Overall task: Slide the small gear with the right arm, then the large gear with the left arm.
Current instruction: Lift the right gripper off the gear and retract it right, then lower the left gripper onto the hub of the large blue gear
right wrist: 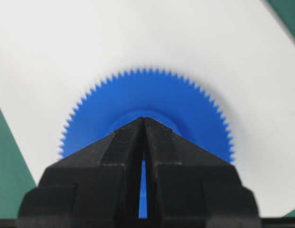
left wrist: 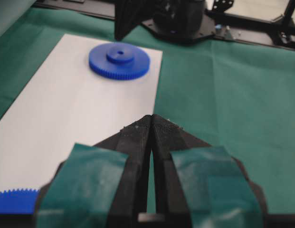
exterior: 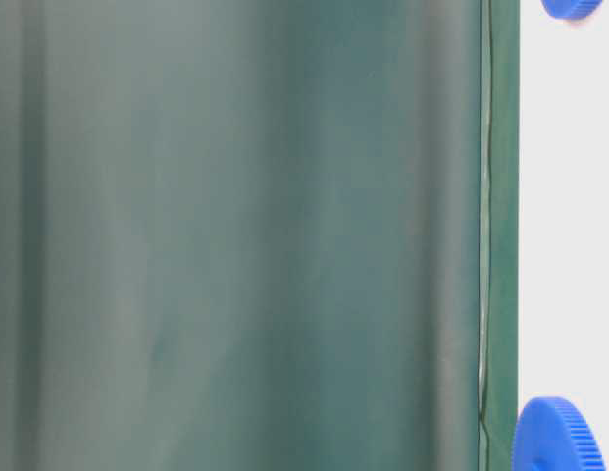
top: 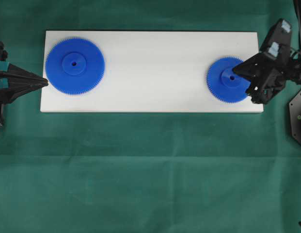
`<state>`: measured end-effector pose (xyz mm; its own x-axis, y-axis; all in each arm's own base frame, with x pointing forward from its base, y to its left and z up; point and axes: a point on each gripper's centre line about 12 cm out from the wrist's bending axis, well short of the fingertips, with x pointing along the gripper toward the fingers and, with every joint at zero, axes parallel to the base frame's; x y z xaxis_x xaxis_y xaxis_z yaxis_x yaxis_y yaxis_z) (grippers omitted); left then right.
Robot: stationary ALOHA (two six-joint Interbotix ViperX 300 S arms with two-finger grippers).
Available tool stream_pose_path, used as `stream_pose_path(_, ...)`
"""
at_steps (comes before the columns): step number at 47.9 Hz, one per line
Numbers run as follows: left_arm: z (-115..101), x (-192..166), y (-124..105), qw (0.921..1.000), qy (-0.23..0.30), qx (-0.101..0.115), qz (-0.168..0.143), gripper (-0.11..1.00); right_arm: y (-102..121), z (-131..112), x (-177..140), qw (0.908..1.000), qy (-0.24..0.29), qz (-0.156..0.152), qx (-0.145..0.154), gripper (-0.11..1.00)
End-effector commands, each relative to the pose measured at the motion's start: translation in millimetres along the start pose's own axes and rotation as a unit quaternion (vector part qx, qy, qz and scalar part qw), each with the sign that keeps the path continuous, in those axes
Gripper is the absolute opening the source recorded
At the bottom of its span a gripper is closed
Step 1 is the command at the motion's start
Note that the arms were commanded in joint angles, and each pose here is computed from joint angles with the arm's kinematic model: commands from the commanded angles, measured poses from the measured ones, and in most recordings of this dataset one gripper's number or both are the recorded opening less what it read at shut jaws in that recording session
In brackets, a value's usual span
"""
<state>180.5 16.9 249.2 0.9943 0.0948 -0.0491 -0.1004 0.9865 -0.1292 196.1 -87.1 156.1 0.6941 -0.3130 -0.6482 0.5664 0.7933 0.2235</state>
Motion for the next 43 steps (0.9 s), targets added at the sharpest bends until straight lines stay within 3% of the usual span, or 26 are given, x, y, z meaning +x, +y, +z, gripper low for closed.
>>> stream_pose_path(1,7.2,3.2,-1.2,1.0000,-0.008,0.000,-0.002,0.00,4.4,16.6,-12.1,0.9993,-0.035,0.009,-0.005,0.51)
stream_pose_path(11,2.5,9.2,1.5,0.9999,0.009,0.000,0.006,0.00,7.4,27.4,-38.0,0.9952,-0.094,0.025,-0.010,0.51)
stream_pose_path(22,1.5,18.1,6.6,0.9995,0.024,-0.001,0.020,0.00,5.2,20.8,-44.6,0.9949,-0.097,0.025,-0.011,0.51)
stream_pose_path(43,-14.9,28.4,49.3,0.9897,0.076,-0.015,0.121,0.00,4.3,17.6,-42.8,0.9950,-0.096,0.025,-0.012,0.51)
